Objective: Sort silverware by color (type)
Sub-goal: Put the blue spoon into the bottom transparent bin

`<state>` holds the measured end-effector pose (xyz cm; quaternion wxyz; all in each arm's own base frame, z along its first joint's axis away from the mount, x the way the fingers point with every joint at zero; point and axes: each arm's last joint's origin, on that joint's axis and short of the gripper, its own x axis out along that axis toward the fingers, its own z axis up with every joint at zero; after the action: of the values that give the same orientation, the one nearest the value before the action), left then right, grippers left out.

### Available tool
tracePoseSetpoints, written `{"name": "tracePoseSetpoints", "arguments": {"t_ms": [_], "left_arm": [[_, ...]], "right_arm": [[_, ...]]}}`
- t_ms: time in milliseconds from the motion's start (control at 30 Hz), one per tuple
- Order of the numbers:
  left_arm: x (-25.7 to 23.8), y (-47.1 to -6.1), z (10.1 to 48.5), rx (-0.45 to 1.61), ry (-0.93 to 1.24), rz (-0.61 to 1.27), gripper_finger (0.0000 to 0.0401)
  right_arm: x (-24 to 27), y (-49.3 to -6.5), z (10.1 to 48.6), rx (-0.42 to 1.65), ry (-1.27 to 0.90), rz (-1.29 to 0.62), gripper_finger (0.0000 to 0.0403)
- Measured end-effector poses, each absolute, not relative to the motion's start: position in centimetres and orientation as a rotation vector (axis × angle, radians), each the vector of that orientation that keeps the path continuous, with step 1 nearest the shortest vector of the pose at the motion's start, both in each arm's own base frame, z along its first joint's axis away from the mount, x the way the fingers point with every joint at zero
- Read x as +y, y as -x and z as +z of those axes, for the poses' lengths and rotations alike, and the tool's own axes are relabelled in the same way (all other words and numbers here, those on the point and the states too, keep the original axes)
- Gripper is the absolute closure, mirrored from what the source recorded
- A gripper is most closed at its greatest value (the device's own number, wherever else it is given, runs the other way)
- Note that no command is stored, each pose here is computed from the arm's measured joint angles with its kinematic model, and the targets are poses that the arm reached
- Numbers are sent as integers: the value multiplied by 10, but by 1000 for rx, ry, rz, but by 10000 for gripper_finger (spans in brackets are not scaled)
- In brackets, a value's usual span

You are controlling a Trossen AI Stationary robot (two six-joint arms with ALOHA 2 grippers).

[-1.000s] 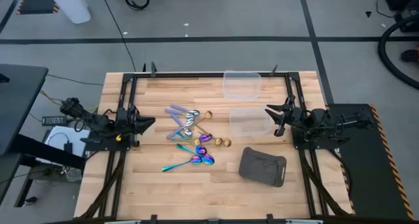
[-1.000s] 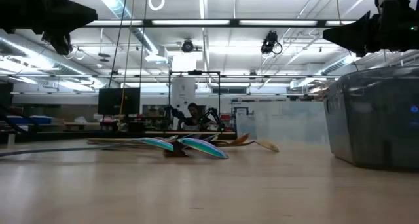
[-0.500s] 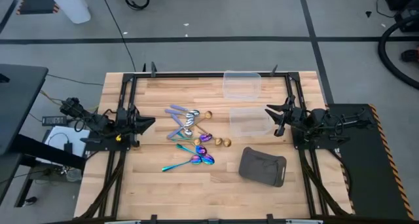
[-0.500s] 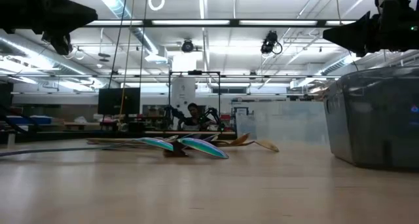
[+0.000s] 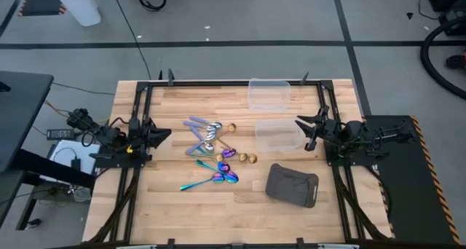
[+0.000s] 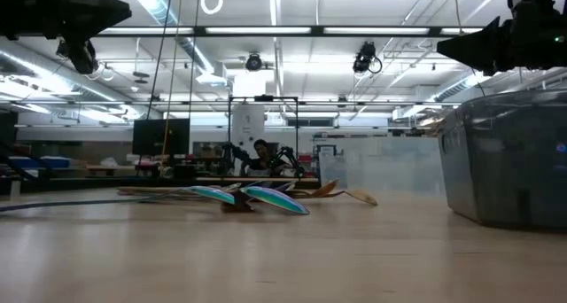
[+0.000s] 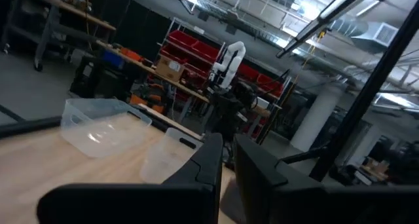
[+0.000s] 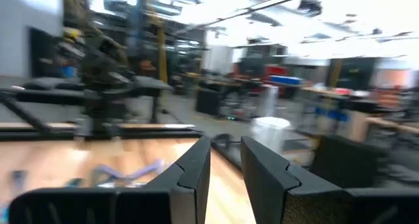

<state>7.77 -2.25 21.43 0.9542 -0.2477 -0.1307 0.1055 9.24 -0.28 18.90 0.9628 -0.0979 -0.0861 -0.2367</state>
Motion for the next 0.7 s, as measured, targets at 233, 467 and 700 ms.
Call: {"name": "tracePoseSetpoints", "arguments": {"t_ms": [233,467,700], "left_arm": [[-28,-77,224,-325,469,-10,355],[-27,-80,231,-379,386,99,355],[-26,-97,236,-241,358,215,355]], "right_arm": [[-4,-89,198,-261,186,-505,307],[-6,-82,212,-506,-201,-461,307],[-7,-86,218,-539,-320,-367,307]]}}
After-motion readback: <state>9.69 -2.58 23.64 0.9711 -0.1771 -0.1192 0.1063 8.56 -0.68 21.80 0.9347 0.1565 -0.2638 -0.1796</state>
